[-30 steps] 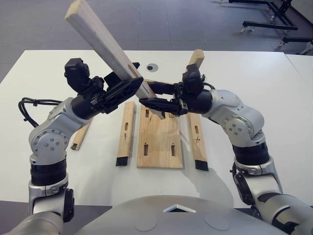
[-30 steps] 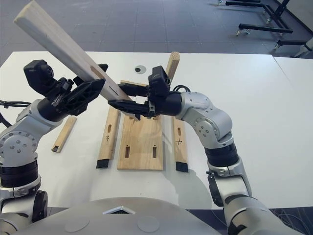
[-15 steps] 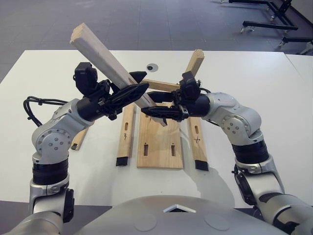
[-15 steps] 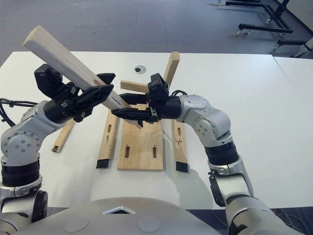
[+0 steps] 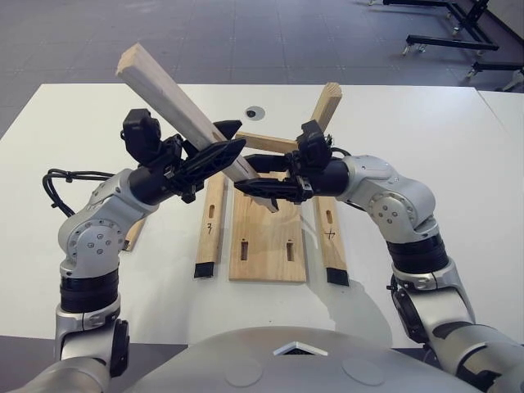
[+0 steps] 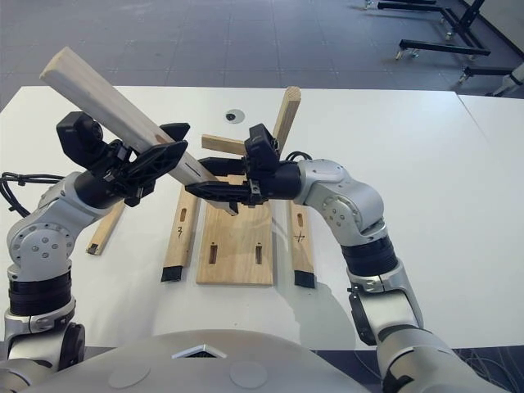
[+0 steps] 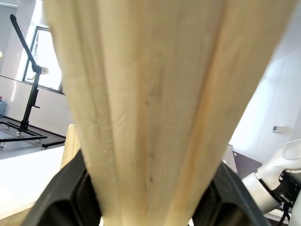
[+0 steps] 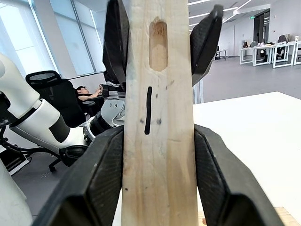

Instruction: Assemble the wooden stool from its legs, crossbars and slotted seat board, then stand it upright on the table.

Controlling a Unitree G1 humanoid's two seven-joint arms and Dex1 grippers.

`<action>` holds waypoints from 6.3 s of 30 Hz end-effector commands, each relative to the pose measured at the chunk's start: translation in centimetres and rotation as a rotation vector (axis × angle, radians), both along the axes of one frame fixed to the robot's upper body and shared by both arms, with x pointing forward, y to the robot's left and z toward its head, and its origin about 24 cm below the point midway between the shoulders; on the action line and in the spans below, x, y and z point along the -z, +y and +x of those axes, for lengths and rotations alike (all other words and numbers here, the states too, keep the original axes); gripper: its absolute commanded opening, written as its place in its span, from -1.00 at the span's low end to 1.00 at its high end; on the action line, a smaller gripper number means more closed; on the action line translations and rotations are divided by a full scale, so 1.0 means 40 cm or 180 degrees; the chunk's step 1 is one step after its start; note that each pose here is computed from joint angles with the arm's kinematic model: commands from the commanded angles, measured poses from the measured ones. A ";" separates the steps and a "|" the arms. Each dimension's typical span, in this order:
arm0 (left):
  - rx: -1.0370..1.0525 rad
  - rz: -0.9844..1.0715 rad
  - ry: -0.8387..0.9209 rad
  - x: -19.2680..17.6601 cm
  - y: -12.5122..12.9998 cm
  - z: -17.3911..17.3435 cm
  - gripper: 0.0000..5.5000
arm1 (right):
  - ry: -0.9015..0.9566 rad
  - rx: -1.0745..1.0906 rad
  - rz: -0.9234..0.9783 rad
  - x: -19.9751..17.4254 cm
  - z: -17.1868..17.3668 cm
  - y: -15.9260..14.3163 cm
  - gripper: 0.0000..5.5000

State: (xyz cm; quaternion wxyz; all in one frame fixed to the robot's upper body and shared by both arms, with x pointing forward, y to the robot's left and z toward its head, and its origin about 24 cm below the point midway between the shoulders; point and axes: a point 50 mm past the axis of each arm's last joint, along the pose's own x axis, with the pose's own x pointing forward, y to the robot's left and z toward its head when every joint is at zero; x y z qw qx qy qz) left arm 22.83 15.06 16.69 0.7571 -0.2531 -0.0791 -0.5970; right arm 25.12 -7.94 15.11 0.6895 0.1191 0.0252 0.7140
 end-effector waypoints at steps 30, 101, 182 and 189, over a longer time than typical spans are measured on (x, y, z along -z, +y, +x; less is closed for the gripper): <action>-0.1449 0.1303 -0.0682 0.050 0.176 0.171 -0.27 | -0.0211 0.1188 0.0254 -0.099 0.045 -0.215 0.52; 0.0512 0.1745 -0.0617 0.202 0.061 0.206 -0.27 | -0.0112 0.0875 -0.0155 -0.132 0.130 -0.193 0.52; -0.0599 0.0352 -0.0477 0.238 0.073 0.166 -0.27 | -0.0090 0.0897 -0.1445 0.021 0.143 -0.245 0.52; -0.0308 0.0679 -0.0396 0.253 0.045 0.170 -0.27 | -0.0144 0.0892 -0.1378 0.013 0.145 -0.232 0.52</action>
